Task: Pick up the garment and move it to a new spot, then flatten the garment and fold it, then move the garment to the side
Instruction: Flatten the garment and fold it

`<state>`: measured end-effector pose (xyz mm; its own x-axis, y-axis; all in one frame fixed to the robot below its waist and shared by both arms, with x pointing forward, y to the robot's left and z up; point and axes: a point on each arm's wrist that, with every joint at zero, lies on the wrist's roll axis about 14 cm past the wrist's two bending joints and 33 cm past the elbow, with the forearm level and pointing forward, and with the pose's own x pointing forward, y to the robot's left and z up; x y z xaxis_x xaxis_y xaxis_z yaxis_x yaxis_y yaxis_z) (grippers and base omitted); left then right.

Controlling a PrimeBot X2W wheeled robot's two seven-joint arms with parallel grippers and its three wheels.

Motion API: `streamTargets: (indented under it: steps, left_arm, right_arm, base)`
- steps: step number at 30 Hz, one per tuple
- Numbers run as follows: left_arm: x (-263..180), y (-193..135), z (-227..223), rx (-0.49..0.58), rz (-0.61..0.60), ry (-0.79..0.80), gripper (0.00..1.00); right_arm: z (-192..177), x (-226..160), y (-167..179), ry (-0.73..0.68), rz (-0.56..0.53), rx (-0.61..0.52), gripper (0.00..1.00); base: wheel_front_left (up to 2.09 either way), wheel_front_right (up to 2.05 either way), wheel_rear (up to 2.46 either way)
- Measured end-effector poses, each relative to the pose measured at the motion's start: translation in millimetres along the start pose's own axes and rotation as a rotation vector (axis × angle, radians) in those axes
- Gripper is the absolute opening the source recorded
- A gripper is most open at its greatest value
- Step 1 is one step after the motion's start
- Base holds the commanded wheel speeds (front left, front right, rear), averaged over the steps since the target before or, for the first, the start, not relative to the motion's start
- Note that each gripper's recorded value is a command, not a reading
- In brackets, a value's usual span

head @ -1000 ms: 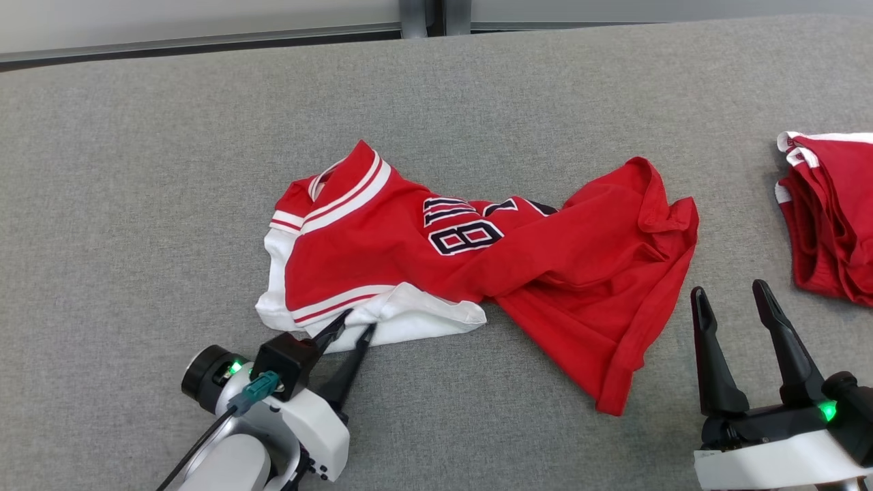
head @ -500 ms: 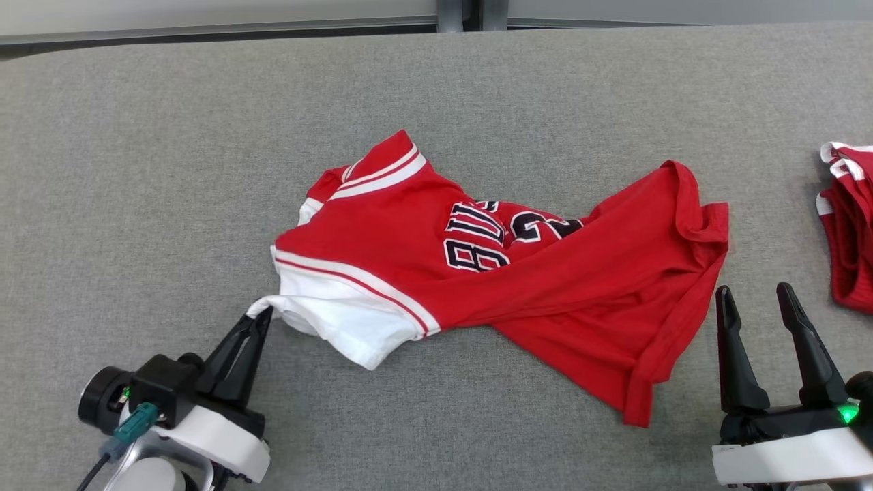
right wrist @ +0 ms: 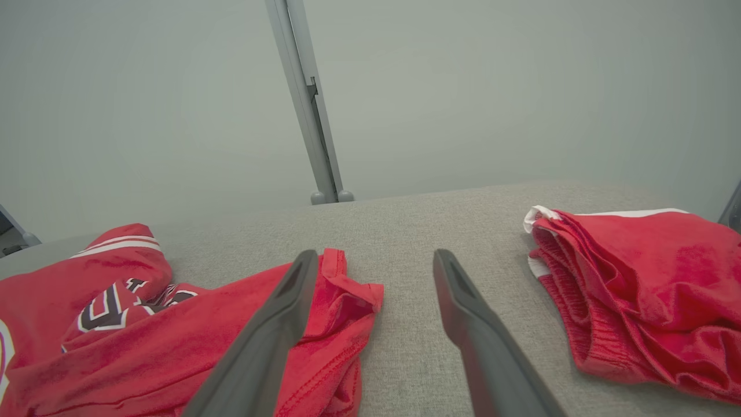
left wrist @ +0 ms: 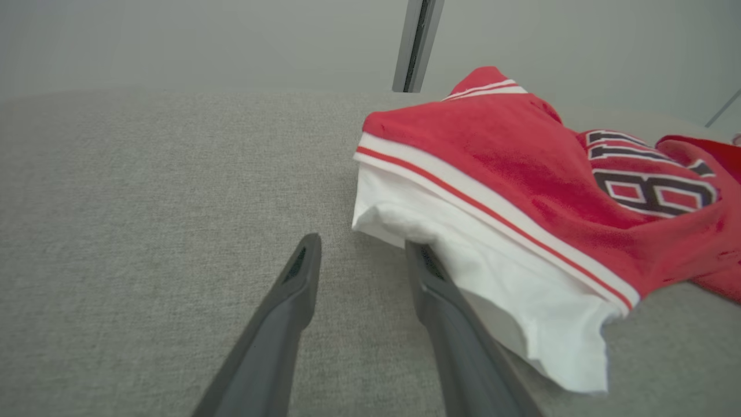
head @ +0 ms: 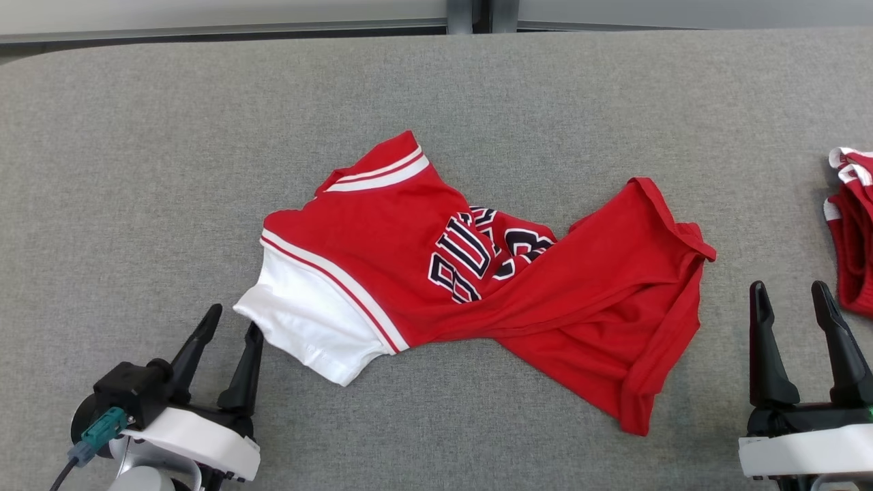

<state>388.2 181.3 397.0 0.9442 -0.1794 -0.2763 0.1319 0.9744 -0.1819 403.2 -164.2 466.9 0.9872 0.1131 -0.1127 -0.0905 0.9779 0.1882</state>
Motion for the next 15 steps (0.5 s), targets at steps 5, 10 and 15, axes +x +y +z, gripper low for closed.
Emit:
streamTargets:
  steps: [5, 10, 15]
  left_arm:
    - [-3.4, -2.6, 33.9, -0.094, 0.023, -0.129, 1.00]
    - [-13.1, 7.4, 67.3, -0.115, 0.069, -0.244, 1.00]
    - [-24.7, 17.3, 81.8, -0.102, 0.099, -0.292, 1.00]
  right_arm:
    - [12.6, -3.0, 2.0, -0.023, 0.006, -0.023, 1.00]
    - [24.9, -7.8, 5.5, -0.050, 0.014, -0.026, 1.00]
    - [33.2, -15.2, 8.3, -0.064, 0.020, -0.021, 1.00]
  base:
    - [0.00, 0.00, 0.00]
    - [0.00, 0.00, 0.00]
    - [0.00, 0.00, 0.00]
